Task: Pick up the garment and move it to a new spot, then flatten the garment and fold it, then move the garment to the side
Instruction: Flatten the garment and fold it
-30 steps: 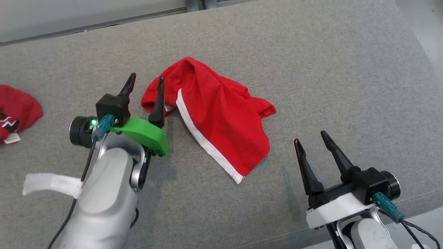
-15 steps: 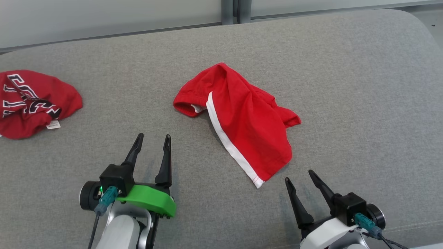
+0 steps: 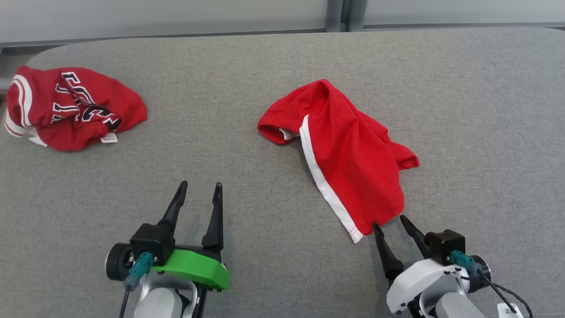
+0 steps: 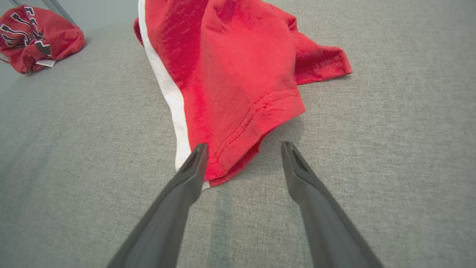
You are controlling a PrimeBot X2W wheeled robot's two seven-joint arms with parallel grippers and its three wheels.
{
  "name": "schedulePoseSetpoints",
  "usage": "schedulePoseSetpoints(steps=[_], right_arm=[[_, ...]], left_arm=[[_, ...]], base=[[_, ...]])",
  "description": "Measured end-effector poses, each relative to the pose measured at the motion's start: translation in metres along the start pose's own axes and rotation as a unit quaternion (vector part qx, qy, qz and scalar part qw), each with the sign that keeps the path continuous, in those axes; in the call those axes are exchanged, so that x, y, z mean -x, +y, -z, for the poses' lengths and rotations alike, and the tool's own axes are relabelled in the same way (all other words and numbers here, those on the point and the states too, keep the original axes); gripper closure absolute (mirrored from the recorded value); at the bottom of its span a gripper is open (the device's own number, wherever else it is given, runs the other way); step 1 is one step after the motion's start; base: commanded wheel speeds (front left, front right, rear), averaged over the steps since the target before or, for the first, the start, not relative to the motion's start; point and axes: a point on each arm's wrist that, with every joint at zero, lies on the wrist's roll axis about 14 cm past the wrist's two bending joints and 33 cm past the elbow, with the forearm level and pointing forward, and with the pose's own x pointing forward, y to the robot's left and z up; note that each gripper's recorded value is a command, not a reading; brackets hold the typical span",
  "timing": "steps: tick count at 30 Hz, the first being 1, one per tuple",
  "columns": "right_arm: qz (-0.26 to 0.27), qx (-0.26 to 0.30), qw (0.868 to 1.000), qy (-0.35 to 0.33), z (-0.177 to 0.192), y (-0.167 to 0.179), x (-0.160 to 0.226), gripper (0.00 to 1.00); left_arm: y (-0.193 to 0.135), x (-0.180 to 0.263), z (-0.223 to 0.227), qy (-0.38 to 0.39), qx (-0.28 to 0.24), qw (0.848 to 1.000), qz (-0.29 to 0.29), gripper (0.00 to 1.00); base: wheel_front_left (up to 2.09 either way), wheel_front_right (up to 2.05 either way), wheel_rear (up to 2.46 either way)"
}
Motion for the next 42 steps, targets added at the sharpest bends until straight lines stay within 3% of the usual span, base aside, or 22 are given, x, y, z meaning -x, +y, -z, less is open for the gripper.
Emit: schedulePoseSetpoints(steps=[2, 3, 4, 5, 6, 7, 16, 24, 34, 42], right_arm=[[-0.008, -0.008, 1.0, 0.008, 0.003, 0.004, -0.009, 0.03], [-0.009, -0.015, 1.0, 0.013, 0.006, 0.005, -0.012, 0.36], [-0.009, -0.019, 1.0, 0.018, 0.009, 0.006, -0.013, 0.57], [-0.009, -0.022, 0.999, 0.024, 0.012, 0.006, -0.014, 0.71], [-0.009, -0.023, 0.999, 0.027, 0.014, 0.005, -0.015, 0.94], [-0.009, -0.023, 0.999, 0.027, 0.014, 0.005, -0.015, 1.0], [0.031, -0.035, 0.999, -0.003, -0.006, -0.022, -0.021, 1.0], [0.084, 0.015, 0.996, -0.037, -0.034, -0.07, -0.014, 1.0], [0.132, 0.081, 0.988, 0.02, -0.031, -0.141, -0.016, 1.0], [0.144, 0.105, 0.983, 0.048, -0.034, -0.166, -0.034, 1.0]], left_arm=[[0.007, 0.003, 0.0, 0.0, -0.001, 1.0, -0.011, 0.0], [0.01, 0.003, 0.0, 0.0, -0.001, 1.0, -0.015, 0.0], [0.012, 0.004, 0.0, 0.001, -0.001, 1.0, -0.018, 0.0], [0.013, 0.004, 0.001, 0.002, 0.0, 1.0, -0.021, 0.0], [0.015, 0.004, 0.002, 0.003, 0.0, 1.0, -0.024, 0.0], [0.015, 0.004, 0.002, 0.003, 0.0, 1.0, -0.024, 0.0], [0.014, -0.004, 0.007, 0.008, 0.006, 1.0, -0.023, 0.0], [-0.007, -0.011, 0.015, 0.017, 0.012, 1.0, 0.011, 0.0], [-0.018, -0.014, 0.028, 0.037, 0.014, 0.999, 0.034, 0.0], [-0.016, -0.015, 0.033, 0.045, 0.015, 0.998, 0.034, 0.0]], base=[[0.0, 0.0, 0.0], [0.0, 0.0, 0.0], [0.0, 0.0, 0.0], [0.0, 0.0, 0.0], [0.0, 0.0, 0.0], [0.0, 0.0, 0.0], [0.0, 0.0, 0.0], [0.0, 0.0, 0.0], [0.0, 0.0, 0.0], [0.0, 0.0, 0.0]])
